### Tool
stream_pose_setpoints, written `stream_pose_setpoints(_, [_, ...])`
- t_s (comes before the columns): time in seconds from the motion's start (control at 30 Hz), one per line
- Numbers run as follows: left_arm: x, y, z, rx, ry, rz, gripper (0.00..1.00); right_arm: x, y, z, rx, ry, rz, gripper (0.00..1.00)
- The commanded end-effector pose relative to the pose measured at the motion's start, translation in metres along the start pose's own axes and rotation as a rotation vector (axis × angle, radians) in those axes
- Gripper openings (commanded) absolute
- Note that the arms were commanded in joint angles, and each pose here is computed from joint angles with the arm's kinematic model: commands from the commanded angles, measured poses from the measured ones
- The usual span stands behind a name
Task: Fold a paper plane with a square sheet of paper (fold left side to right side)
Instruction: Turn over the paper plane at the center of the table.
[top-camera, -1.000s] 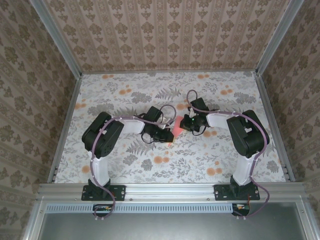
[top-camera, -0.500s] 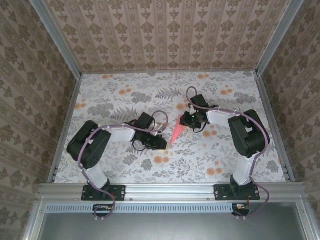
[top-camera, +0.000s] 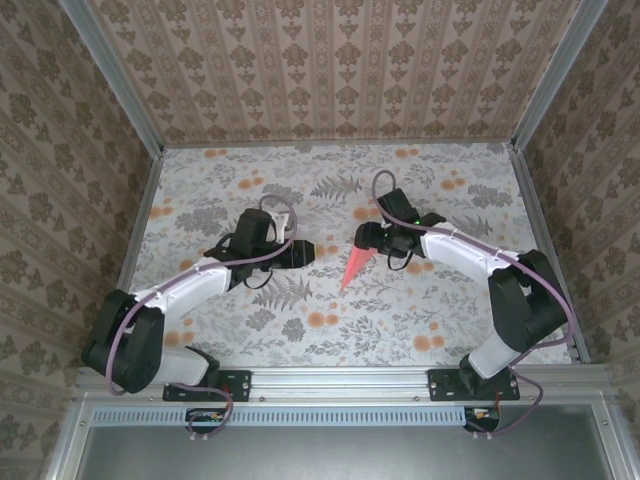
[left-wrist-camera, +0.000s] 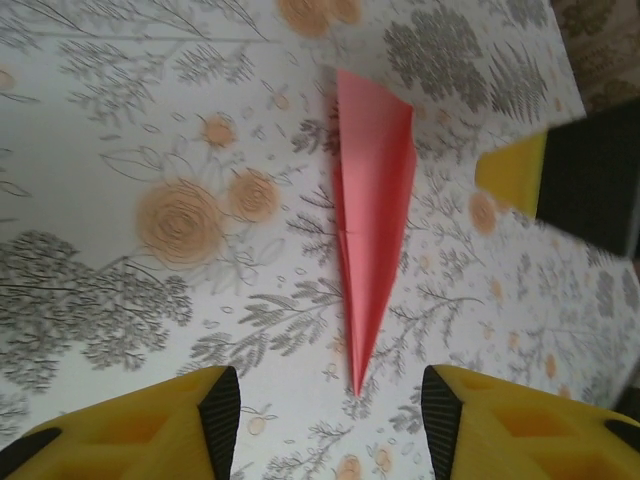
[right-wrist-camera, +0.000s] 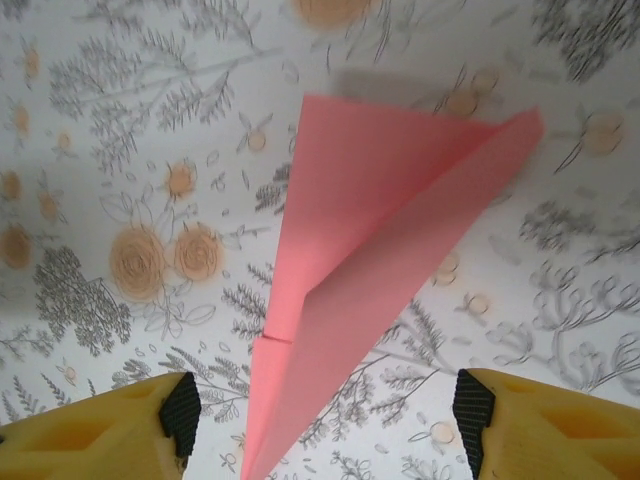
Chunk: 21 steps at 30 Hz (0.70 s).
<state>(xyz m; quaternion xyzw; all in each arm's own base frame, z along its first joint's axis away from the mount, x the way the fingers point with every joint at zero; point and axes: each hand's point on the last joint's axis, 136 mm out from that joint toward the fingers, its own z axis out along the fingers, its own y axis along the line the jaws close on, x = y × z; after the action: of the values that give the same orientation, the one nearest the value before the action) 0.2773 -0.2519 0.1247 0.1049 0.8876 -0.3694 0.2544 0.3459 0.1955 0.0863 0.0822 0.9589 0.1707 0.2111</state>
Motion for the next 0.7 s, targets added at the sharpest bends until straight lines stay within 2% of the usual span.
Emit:
stream_pose_setpoints(0.0, [-0.008,0.010,-0.006,-0.056,-0.059,-0.004,0.54,0.013,-0.007,0.016,0.083,0.043,0.034,0.73])
stream_pose_setpoints(0.1, [-0.003,0.014,-0.007,-0.066,-0.051,-0.006,0.54,0.014,0.002,0.026,0.101,0.055,0.019,0.71])
stream_pose_setpoints(0.23, [-0.002,0.018,-0.011,-0.077,-0.061,-0.012,0.55,0.022,-0.004,0.039,0.154,0.092,0.023,0.61])
stream_pose_setpoints(0.4, [-0.003,0.019,-0.017,-0.092,-0.071,-0.003,0.56,0.027,-0.001,0.044,0.146,0.119,0.023,0.38])
stream_pose_setpoints(0.53, [-0.003,0.021,-0.020,-0.104,-0.076,-0.006,0.56,0.019,0.027,0.032,0.029,0.095,-0.010,0.08])
stream_pose_setpoints(0.6, [-0.003,0.023,-0.021,-0.110,-0.080,-0.007,0.57,0.016,0.043,0.022,-0.034,0.088,-0.036,0.00])
stream_pose_setpoints(0.67, [-0.004,0.024,-0.023,-0.117,-0.085,-0.009,0.57,0.016,0.060,0.011,-0.106,0.092,-0.052,0.00])
